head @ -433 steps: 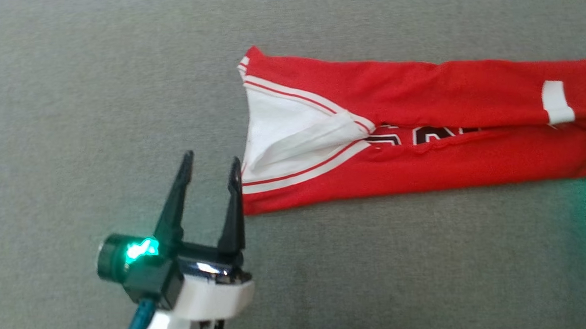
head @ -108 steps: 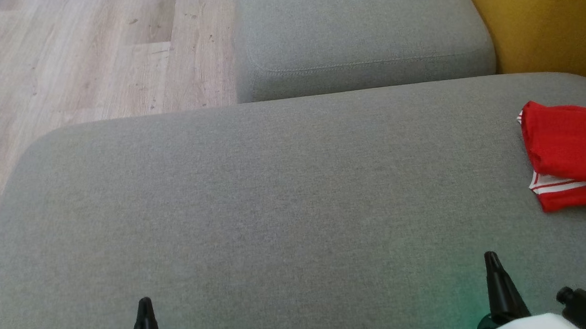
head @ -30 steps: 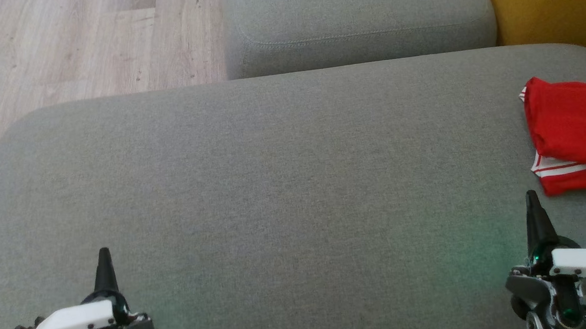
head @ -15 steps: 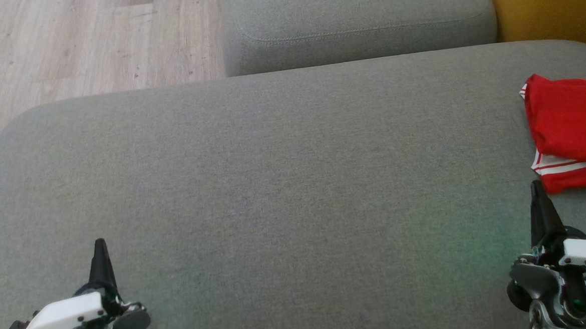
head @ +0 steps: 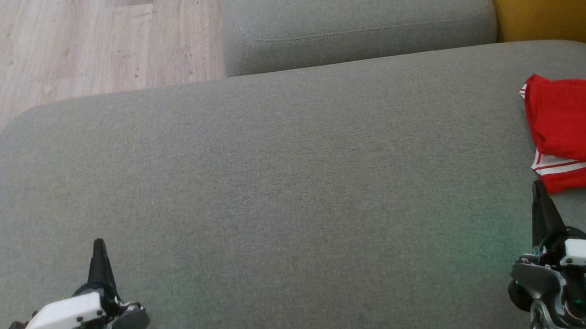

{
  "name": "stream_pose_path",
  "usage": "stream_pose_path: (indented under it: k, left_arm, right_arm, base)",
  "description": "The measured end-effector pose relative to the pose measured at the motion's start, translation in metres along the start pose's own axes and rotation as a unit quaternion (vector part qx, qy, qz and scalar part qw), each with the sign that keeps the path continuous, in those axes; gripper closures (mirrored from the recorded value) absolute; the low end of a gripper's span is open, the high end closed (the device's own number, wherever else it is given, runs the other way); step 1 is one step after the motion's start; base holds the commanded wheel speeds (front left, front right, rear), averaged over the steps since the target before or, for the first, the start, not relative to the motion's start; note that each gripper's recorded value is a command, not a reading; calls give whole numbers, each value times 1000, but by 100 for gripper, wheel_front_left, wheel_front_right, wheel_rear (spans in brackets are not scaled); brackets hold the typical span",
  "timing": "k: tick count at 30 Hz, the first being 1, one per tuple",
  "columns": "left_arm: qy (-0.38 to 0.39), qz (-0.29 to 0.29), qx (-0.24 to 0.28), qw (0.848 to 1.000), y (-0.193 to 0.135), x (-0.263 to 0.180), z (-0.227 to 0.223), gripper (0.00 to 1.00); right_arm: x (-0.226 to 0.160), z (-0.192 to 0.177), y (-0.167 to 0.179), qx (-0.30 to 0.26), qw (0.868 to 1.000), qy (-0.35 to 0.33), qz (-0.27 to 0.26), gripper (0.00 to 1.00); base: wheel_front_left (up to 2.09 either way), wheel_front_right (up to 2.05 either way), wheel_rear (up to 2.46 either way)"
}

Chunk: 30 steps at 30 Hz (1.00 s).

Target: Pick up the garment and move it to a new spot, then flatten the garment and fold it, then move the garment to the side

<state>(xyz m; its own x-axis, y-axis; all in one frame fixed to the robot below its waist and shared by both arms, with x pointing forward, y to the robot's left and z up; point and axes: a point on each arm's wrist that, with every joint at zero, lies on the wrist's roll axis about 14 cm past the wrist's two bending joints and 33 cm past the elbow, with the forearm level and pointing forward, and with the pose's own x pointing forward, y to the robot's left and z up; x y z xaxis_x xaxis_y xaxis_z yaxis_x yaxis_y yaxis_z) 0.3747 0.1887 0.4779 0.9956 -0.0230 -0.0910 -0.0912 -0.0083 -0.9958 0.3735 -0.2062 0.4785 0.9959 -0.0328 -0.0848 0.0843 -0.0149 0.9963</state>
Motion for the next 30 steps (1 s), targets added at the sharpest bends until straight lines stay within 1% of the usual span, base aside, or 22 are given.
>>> stream_pose_path:
  k: [30]
  left_arm:
    - [0,0,-2,1000,0,0,0,100]
  right_arm:
    - [0,1,0,0,1000,1,0,100]
  base:
    - [0,0,0]
